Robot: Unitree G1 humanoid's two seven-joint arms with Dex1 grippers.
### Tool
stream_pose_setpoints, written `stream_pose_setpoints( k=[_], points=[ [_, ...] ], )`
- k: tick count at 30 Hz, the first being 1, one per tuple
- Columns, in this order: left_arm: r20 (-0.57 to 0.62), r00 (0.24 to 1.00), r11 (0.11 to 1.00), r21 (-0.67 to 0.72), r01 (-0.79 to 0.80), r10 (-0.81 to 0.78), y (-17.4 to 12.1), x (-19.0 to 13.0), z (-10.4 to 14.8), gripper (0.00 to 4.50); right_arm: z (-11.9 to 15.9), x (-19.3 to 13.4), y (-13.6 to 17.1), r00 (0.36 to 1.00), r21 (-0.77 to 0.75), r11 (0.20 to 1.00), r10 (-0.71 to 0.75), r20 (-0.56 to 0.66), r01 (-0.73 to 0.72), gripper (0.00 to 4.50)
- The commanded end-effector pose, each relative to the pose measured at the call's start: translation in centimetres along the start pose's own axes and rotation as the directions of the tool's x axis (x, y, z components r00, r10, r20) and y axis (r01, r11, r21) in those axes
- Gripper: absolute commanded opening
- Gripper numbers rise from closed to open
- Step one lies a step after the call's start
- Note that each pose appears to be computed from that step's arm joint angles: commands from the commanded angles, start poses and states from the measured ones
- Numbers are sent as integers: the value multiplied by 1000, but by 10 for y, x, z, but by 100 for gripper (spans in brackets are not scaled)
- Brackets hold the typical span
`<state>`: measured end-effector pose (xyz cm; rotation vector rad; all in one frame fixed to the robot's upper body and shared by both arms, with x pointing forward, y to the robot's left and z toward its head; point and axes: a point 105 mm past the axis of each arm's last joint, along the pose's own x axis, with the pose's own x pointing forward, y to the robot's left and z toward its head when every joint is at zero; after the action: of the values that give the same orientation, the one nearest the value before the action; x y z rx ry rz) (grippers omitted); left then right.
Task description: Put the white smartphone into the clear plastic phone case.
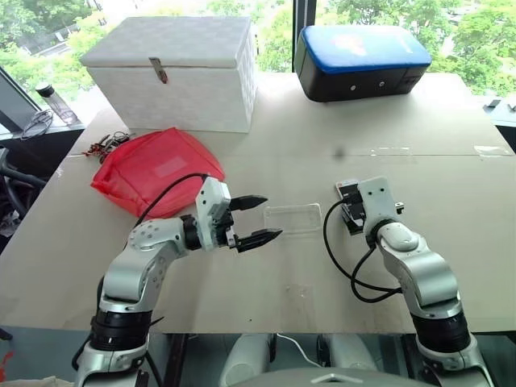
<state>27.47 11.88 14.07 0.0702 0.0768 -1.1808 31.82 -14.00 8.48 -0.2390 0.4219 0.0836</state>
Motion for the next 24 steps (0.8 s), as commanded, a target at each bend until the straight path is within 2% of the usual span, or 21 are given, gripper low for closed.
stream_pose_setpoints(
  k=[1, 5, 8, 17, 24],
  points=[
    [27, 999, 998, 52, 19, -20, -4, 4, 12, 445, -44, 3, -9, 981, 130, 991, 48, -189, -23, 450],
    [33, 999, 998, 56, 16, -18, -4, 5, 14, 445, -38, 3, 7, 957, 218, 952, 249, -150, -213, 450],
    [38, 999, 998, 62, 6, -8, -2, 5, 16, 445, -43, 3, 4, 931, 200, 933, 330, -154, -298, 450],
    [44, 998, 997, 65, -51, 49, -4, 0, 16, 445, -53, 13, -23, 927, -21, 948, 307, -214, -319, 450],
    [64, 993, 992, 73, -107, 102, 0, -2, 18, 445, -34, 15, 11, 932, 38, 940, 340, -125, -338, 450]
  ],
)
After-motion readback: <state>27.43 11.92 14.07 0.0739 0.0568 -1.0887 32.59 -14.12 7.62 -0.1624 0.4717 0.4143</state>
